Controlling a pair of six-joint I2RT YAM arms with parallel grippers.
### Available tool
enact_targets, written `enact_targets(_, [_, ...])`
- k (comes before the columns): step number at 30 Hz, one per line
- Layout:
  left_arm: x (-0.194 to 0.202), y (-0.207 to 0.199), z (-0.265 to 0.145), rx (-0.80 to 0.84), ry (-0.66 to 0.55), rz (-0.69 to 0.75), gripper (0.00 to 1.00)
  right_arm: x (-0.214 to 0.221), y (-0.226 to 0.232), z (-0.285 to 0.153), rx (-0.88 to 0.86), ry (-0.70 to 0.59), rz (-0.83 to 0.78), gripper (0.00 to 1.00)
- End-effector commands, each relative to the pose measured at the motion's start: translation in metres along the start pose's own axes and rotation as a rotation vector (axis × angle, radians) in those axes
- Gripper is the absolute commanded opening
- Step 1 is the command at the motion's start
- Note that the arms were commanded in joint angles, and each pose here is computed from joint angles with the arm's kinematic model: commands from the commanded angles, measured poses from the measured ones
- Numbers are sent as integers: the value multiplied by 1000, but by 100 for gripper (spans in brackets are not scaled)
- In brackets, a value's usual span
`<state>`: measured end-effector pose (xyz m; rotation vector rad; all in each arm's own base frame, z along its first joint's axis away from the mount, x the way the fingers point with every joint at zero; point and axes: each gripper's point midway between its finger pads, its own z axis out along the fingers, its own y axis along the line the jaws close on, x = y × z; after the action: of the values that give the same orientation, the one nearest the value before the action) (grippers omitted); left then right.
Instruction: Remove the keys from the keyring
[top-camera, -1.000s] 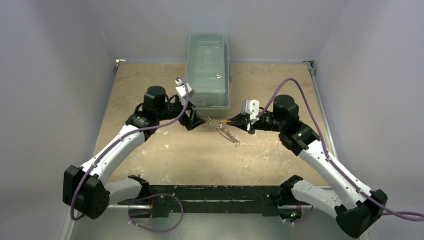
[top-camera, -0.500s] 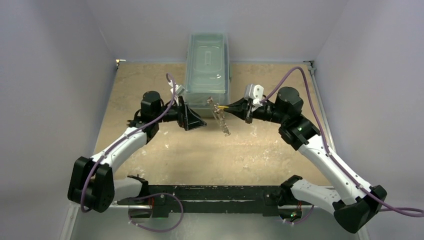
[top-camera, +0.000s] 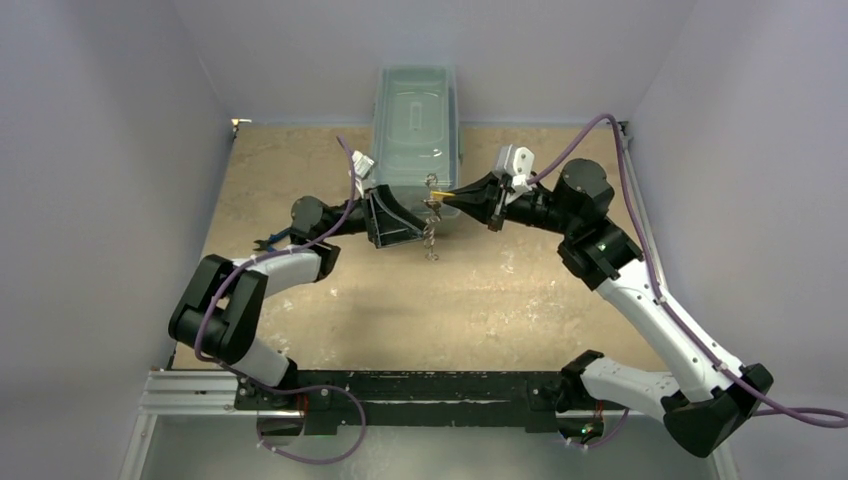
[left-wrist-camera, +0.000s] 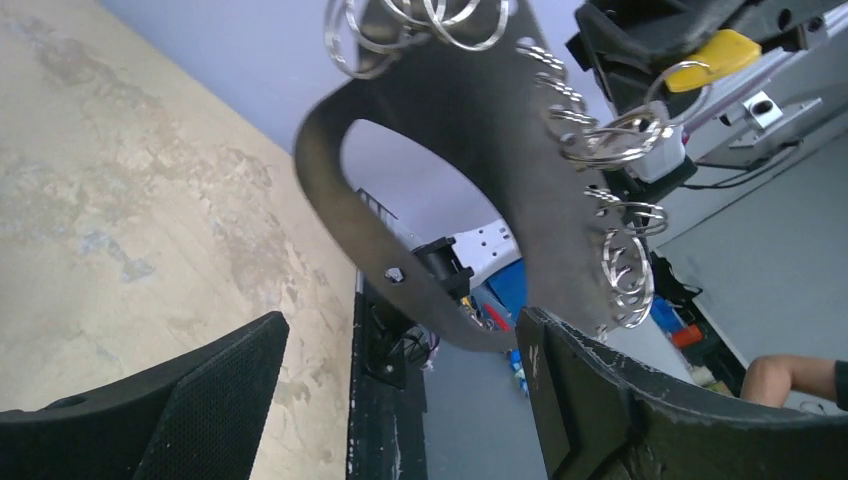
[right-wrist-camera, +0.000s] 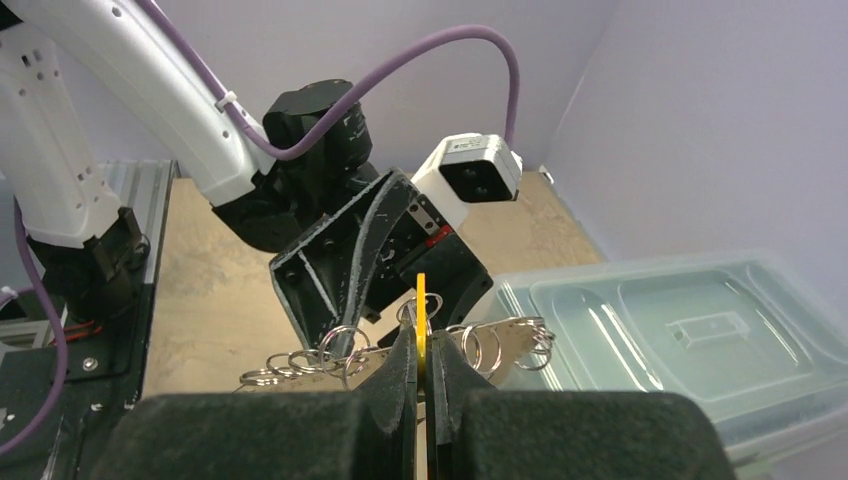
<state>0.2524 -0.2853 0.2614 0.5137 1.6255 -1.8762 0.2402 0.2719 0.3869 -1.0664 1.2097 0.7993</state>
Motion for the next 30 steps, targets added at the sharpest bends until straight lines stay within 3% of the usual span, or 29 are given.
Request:
enact_targets(1, [-19, -39, 6, 105, -50, 105, 85, -31, -4, 2, -1, -79, -27, 0])
enact_targets(10, [-35, -42, 18, 141, -95, 90, 78, -34, -3, 5, -16, -93, -11, 0])
enact_targets(19, [-22, -31, 22, 126, -103, -33, 75, -43, -5, 6, -14, -119, -20, 0])
enact_targets(30, [-29, -20, 23, 104, -132, -55, 48, -40, -3, 4, -16, -113, -18, 0])
